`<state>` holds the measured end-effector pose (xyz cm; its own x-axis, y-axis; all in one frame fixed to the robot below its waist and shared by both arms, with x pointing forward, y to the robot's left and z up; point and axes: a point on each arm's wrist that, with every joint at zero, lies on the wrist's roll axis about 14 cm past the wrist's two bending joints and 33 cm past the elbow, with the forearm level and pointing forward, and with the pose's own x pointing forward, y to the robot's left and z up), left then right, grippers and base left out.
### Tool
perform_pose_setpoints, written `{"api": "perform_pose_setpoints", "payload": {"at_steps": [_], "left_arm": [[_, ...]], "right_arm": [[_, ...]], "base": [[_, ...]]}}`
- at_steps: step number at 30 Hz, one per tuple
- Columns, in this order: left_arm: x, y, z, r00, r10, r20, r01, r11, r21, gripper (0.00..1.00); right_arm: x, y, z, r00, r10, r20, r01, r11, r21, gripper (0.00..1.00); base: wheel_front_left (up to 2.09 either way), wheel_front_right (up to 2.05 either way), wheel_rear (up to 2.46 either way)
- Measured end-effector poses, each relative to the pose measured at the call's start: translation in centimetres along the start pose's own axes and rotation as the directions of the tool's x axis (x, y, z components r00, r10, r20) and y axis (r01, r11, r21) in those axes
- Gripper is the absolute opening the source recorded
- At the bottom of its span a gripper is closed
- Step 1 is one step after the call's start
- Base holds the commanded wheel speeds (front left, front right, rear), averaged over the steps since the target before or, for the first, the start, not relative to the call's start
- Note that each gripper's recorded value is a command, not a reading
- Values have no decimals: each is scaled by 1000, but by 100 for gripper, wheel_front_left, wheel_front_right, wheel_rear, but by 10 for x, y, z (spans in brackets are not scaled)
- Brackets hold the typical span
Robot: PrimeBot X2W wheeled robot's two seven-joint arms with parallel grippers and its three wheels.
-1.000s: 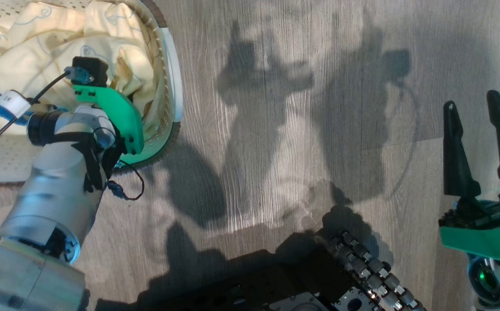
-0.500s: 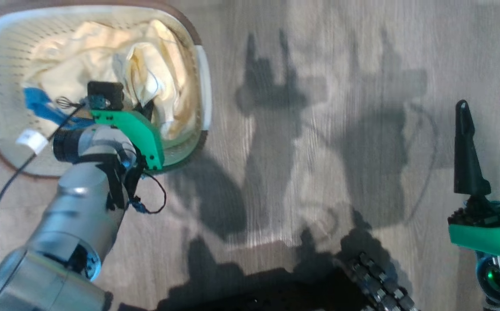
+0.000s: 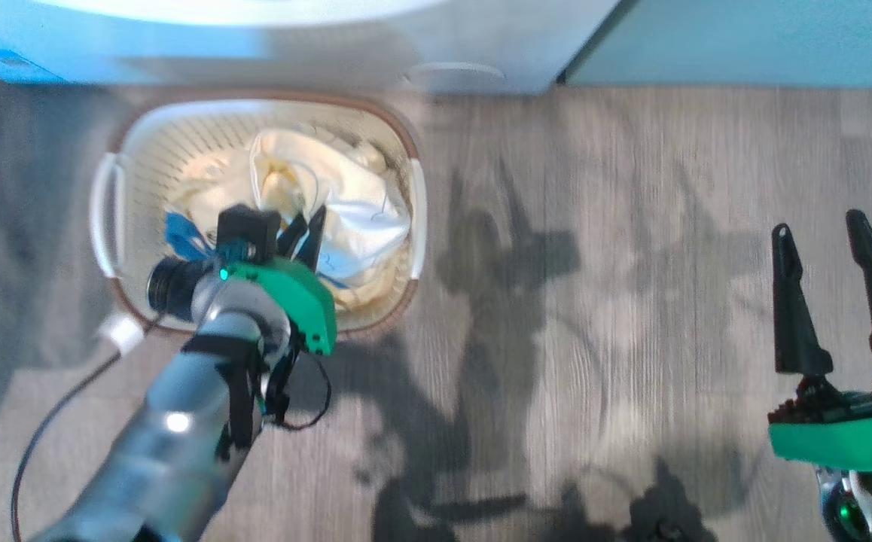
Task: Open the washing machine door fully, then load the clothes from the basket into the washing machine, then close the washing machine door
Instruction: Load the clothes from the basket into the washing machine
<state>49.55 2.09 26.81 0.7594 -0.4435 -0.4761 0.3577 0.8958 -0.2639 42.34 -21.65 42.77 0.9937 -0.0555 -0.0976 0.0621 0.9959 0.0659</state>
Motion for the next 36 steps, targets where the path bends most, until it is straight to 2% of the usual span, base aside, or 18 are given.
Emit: {"api": "perform_pose_setpoints", "payload": {"at_steps": [6, 14, 25, 36], "left_arm": [[-41, 10, 49, 983, 72, 166, -79, 996, 39, 0], [-100, 28, 101, 922, 174, 345, -200, 979, 39, 0], [-188, 32, 136, 822, 266, 504, -315, 949, 14, 0], [-248, 26, 130, 786, 301, 541, -365, 931, 12, 0]], "right_arm": [[-17, 8, 7, 1000, 21, 4, -21, 1000, 3, 100], [-23, 17, 29, 997, 52, 61, -51, 999, -10, 100], [-50, 24, 47, 992, 77, 103, -75, 997, -17, 100], [-77, 31, 66, 982, 101, 160, -99, 995, -19, 100]], "base": [[0, 0, 0], [0, 0, 0], [0, 0, 0], [0, 0, 0]]}}
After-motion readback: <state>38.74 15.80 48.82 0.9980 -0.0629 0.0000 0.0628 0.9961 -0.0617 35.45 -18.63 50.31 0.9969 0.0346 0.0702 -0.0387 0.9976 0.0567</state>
